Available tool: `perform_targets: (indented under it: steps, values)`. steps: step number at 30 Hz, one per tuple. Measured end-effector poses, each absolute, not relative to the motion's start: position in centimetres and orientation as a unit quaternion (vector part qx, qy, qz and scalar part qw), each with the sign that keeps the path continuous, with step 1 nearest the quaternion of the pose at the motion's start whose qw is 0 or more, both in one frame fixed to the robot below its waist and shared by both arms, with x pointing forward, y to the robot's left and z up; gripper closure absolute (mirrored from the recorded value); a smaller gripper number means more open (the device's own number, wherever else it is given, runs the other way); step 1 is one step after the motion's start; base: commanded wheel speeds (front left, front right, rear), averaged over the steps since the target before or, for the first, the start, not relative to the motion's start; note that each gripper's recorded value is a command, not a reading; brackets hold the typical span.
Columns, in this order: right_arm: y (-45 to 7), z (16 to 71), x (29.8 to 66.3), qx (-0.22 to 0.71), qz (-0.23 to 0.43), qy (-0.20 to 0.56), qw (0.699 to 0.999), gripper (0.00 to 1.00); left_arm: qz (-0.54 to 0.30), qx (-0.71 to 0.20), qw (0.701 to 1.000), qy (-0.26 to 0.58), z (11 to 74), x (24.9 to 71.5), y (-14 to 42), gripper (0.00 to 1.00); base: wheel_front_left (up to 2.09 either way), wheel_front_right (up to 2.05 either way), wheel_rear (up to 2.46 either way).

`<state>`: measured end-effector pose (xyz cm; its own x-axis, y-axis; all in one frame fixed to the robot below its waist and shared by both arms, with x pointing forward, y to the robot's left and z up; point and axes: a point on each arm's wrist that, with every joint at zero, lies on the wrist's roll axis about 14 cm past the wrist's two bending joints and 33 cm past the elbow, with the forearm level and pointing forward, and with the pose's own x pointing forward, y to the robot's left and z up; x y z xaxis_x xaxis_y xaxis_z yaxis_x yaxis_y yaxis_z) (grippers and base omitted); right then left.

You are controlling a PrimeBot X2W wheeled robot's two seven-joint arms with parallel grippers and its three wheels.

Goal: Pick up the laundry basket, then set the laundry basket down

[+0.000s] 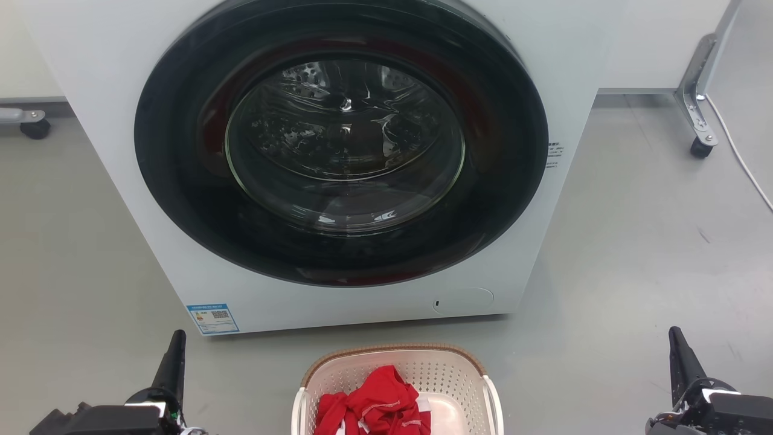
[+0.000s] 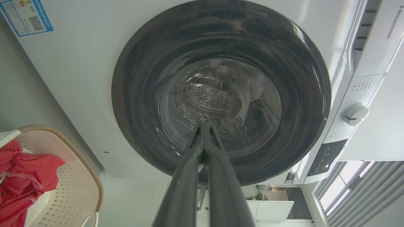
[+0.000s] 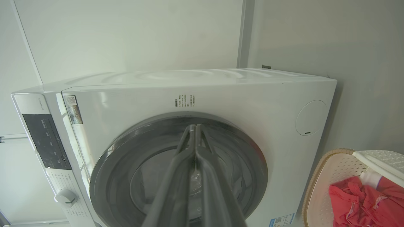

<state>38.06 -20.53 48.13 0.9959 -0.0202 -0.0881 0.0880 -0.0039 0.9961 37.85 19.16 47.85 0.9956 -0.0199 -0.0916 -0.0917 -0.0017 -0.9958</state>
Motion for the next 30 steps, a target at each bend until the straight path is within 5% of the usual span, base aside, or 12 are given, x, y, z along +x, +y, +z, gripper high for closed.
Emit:
perform_targets:
  steps: [30]
  values:
    - [-20.53, 48.22, 38.07, 0.707, -0.036, 0.022, 0.706, 1.0, 0.026, -0.707, 0.705, 0.04, 47.84, 37.85, 19.16, 1.0, 0.0, 0.0, 0.0]
